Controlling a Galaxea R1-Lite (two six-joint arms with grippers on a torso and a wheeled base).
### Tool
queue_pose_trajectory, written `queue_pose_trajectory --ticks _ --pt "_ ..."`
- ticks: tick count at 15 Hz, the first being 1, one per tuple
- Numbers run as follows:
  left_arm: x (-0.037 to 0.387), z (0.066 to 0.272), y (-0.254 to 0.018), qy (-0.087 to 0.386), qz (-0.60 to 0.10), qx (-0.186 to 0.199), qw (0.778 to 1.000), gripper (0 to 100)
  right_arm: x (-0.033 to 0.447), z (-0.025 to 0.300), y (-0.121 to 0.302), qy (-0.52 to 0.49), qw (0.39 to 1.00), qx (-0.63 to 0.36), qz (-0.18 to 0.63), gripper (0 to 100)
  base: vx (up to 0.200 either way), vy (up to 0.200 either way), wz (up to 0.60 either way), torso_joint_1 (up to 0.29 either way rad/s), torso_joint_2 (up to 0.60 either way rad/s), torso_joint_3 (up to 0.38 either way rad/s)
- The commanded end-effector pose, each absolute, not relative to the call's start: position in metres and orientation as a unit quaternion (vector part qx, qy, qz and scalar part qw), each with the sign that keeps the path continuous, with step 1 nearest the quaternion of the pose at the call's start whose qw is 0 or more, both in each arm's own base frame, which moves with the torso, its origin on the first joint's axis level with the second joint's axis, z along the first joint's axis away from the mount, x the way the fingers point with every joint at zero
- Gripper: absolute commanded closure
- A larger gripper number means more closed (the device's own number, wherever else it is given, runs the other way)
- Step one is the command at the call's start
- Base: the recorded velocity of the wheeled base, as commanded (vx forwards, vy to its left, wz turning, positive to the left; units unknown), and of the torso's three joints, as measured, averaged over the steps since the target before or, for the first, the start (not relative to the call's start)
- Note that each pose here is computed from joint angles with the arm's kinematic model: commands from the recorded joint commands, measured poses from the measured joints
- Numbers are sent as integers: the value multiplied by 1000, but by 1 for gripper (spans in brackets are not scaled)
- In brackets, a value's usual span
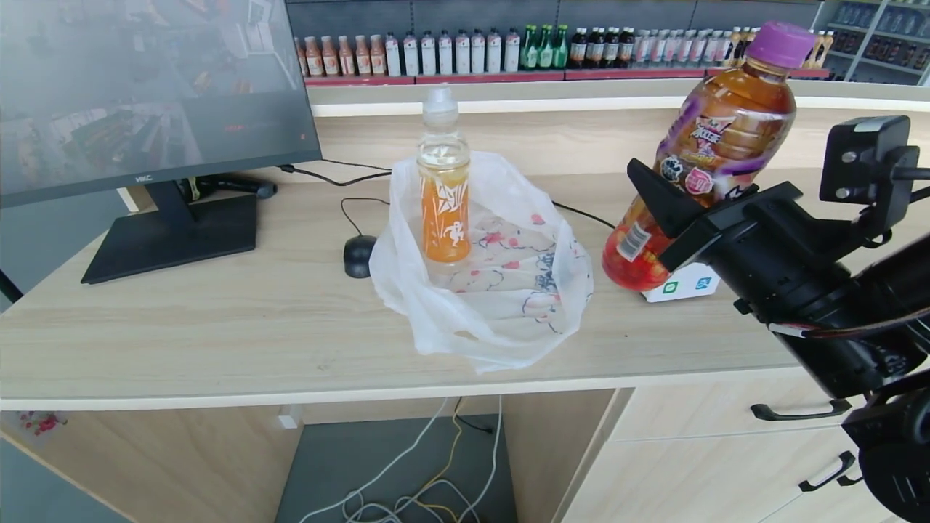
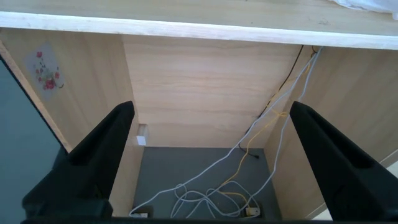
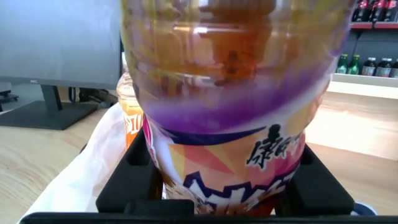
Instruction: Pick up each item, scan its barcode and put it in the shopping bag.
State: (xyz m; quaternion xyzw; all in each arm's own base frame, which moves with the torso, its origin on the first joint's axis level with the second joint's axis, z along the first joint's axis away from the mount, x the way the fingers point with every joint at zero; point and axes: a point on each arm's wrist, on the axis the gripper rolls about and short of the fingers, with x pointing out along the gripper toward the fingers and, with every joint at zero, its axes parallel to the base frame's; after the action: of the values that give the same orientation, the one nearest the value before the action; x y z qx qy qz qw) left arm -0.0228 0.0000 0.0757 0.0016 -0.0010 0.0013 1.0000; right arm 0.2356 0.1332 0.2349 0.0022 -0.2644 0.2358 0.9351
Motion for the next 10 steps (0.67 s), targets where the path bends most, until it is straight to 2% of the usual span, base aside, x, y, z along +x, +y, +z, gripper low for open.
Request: queue_pose_trajectory --ticks 1,10 --pt "-23 76 0 -2 2 2 1000 0 237 238 134 -269 934 4 236 100 0 0 0 0 0 0" --pt "-23 76 0 -2 2 2 1000 0 275 244 145 -293 931 5 218 100 0 0 0 0 0 0"
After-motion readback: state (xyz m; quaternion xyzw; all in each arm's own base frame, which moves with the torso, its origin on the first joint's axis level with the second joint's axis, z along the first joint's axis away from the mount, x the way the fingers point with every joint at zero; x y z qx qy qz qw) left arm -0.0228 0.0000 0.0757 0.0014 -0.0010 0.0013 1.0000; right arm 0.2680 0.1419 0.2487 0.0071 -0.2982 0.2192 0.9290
